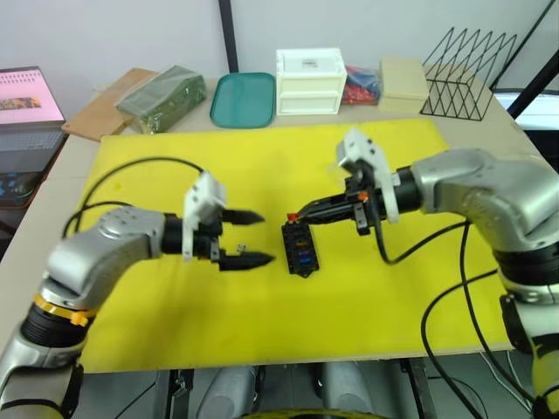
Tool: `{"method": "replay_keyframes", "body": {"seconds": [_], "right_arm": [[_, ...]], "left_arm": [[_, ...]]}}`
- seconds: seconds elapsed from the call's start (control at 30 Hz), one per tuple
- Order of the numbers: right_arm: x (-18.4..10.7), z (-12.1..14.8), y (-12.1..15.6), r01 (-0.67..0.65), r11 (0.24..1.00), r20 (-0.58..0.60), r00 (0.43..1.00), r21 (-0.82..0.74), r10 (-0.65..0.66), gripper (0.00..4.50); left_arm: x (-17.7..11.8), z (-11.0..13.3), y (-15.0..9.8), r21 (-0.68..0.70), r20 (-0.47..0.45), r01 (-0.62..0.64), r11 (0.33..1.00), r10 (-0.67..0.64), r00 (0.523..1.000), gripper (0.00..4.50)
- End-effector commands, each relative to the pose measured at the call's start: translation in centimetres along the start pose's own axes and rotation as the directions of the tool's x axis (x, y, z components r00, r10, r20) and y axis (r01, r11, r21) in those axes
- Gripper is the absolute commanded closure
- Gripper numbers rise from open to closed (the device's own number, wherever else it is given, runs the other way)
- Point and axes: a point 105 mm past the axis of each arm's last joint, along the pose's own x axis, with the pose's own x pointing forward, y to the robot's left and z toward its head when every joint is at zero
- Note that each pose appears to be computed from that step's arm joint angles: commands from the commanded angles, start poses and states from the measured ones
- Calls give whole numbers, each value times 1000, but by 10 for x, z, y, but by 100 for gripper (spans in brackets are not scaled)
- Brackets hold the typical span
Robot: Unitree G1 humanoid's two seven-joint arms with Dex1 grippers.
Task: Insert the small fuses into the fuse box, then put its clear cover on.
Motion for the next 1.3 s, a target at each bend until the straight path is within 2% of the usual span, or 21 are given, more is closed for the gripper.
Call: {"method": "replay_keyframes", "body": {"seconds": [0.03,0.37,0.7,1.3], "right_arm": [[0,-4,-3,-12,986,-13,1000,-164,10,450],[3,-35,-24,-29,972,-84,996,-234,9,450],[6,-44,-29,-73,972,-95,994,-225,52,450],[9,-50,-36,-86,970,-117,991,-228,61,450]], "left_arm": [[4,-7,2,102,-39,10,995,-6,999,3],[15,-10,9,138,-13,12,990,-10,1000,3],[20,-8,18,121,23,-39,992,37,999,3],[24,-14,11,133,6,-15,991,14,1000,3]]}}
